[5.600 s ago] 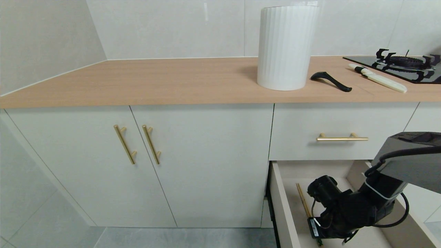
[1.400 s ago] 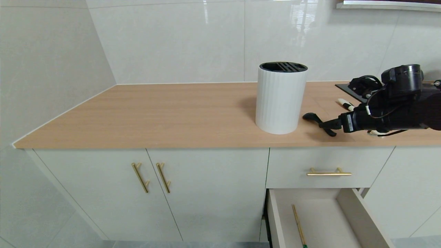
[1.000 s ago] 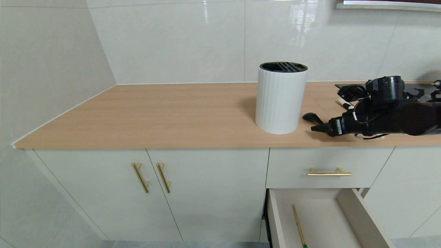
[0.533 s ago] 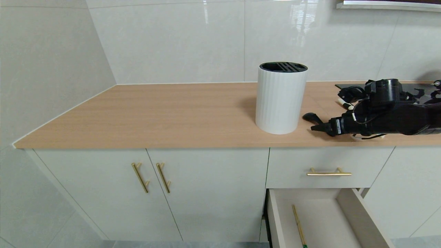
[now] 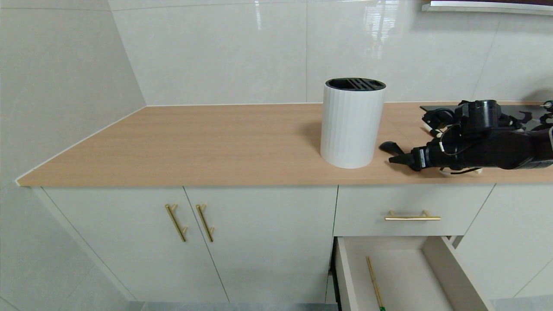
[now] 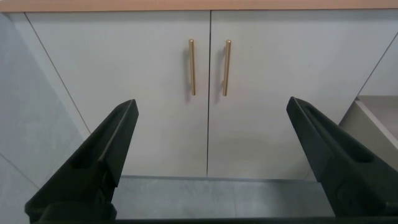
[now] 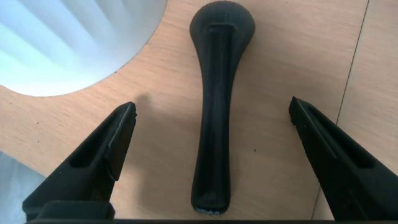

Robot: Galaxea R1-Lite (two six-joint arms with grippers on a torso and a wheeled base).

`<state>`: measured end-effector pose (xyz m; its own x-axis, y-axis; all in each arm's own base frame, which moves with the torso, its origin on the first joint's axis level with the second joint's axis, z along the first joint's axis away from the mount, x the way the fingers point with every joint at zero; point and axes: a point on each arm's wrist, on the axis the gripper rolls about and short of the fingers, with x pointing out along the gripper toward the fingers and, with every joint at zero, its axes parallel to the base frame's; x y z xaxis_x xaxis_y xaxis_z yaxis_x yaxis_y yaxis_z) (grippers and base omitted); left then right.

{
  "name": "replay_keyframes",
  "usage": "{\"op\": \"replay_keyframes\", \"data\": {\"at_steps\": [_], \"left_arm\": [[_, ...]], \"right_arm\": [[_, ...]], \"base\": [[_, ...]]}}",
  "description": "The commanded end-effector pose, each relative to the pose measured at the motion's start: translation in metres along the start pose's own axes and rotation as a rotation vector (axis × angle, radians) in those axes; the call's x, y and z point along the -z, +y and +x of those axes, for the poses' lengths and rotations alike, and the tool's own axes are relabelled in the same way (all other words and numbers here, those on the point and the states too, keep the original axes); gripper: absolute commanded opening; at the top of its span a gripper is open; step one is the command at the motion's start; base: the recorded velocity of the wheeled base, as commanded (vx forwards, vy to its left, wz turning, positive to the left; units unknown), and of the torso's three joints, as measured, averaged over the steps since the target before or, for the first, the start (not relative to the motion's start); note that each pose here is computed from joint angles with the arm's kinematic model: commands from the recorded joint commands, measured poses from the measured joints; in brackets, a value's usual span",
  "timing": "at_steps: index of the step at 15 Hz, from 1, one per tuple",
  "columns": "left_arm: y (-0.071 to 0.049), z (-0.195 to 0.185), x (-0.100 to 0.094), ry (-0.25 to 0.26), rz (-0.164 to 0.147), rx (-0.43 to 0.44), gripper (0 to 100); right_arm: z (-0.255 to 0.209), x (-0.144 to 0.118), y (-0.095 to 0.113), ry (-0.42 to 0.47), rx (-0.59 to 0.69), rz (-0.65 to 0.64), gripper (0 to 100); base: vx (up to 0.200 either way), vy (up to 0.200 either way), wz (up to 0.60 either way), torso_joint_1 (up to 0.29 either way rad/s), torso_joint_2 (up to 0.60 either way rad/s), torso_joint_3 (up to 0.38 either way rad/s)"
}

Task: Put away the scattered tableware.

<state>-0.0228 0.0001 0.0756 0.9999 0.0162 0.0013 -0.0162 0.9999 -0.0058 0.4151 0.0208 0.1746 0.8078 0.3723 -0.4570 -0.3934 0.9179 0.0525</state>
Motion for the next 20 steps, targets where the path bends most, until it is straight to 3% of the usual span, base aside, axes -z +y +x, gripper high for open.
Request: {"op": "replay_keyframes", "data": {"at_steps": [1,7,9,12,15,17,20], "left_arm": [[0.0,0.0,0.0,0.0,0.0,-0.001,100],[0.0,0.0,0.0,0.0,0.0,-0.001,100],[0.0,0.0,0.0,0.0,0.0,-0.001,100],[0.0,0.0,0.0,0.0,0.0,-0.001,100],[0.0,0.0,0.0,0.0,0.0,-0.001,100],[0.0,0.0,0.0,0.0,0.0,-0.001,100],[0.0,0.0,0.0,0.0,0.0,-0.001,100]], "right_arm": [[0.002,0.001,0.0,0.004,-0.003,0.001,0],[0.0,0.0,0.0,0.001,0.001,0.0,0],[-0.026,-0.014,0.008,-0.043,0.013,0.01,0],[-0.088,-0.028,0.03,-0.106,0.043,0.128,0],[-0.15,-0.012,0.06,-0.001,0.113,0.209,0],[-0.16,0.006,0.077,0.104,0.147,0.345,0],[-0.171,0.048,0.091,0.222,0.179,0.395,0]], "base": [[0.0,0.0,0.0,0.0,0.0,0.0],[0.0,0.0,0.0,0.0,0.0,0.0],[0.0,0.0,0.0,0.0,0.0,0.0],[0.0,0.0,0.0,0.0,0.0,0.0],[0.0,0.0,0.0,0.0,0.0,0.0],[0.0,0.0,0.0,0.0,0.0,0.0],[0.0,0.0,0.0,0.0,0.0,0.0]]}}
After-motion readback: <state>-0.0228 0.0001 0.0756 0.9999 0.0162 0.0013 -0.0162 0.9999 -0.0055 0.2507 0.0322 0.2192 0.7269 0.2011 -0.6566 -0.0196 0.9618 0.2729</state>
